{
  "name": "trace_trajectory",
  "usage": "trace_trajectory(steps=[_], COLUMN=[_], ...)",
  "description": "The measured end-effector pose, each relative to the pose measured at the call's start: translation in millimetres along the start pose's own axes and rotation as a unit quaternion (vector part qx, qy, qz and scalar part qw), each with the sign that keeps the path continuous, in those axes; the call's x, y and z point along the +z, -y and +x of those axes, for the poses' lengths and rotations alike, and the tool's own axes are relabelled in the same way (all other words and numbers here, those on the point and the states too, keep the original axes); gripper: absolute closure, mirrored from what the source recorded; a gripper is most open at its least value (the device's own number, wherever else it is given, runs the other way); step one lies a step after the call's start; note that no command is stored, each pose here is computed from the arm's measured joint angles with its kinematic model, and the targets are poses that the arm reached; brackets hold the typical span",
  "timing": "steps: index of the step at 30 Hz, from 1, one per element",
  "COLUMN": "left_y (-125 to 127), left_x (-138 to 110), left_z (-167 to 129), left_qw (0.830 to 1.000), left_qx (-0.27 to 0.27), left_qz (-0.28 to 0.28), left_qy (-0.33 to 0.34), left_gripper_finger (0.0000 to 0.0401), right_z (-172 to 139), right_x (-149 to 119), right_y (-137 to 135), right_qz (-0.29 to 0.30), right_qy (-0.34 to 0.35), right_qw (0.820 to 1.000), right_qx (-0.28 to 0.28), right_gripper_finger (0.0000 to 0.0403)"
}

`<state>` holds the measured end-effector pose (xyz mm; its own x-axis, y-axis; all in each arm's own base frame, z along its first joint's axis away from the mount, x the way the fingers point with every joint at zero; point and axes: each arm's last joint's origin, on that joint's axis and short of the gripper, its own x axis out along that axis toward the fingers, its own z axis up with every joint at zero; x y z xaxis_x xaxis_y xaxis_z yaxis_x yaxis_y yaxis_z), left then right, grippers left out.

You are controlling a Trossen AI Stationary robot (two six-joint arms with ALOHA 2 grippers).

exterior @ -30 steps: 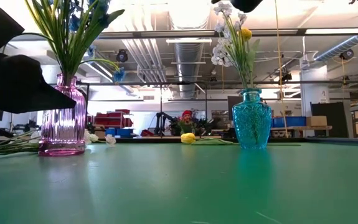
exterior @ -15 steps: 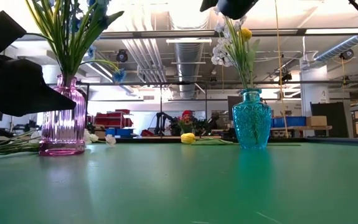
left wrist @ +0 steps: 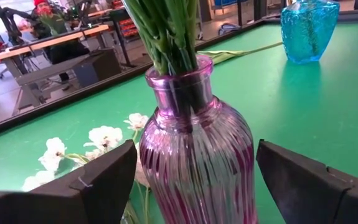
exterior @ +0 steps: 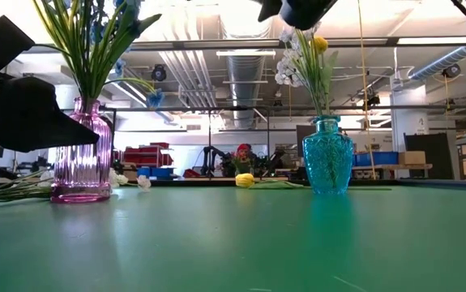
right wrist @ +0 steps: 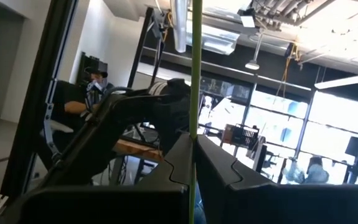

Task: Sort flowers into vase by color
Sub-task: Put the red tulip into the violet vase

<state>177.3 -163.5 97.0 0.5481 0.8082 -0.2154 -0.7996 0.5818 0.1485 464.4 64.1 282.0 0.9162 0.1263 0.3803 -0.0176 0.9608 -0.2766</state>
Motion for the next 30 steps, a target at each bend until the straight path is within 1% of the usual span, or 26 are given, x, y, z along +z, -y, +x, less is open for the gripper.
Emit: trace_trajectory(steps=[7, 20, 26, 30], left_y=[1.3, 2.3, 2.4, 2.4], left_x=[-1.1, -1.9, -2.0, -2.0], left_z=[0.0, 0.1, 0.2, 0.1], left_qw=[1.0, 1.0, 1.0, 1.0], left_qx=[-0.003, -0.004, -0.004, -0.005], left_qz=[-0.009, -0.004, -0.005, -0.005], left_qy=[-0.003, -0.005, -0.005, -0.005], left_gripper_finger=[0.0084, 0.0084, 0.0084, 0.0084], right_z=[-1.0, -1.5, -2.2, -2.6], right_x=[-3.3, -11.4, -16.7, -19.5], right_y=[2.0, 3.0, 1.6, 0.7], right_qz=[0.011, 0.027, 0.025, 0.011], right_qy=[-0.008, -0.045, -0.073, -0.087], right_qw=[1.0, 0.999, 0.997, 0.996], right_qx=[0.0, 0.007, 0.014, 0.019], right_gripper_finger=[0.0394, 0.0394, 0.0394, 0.0394])
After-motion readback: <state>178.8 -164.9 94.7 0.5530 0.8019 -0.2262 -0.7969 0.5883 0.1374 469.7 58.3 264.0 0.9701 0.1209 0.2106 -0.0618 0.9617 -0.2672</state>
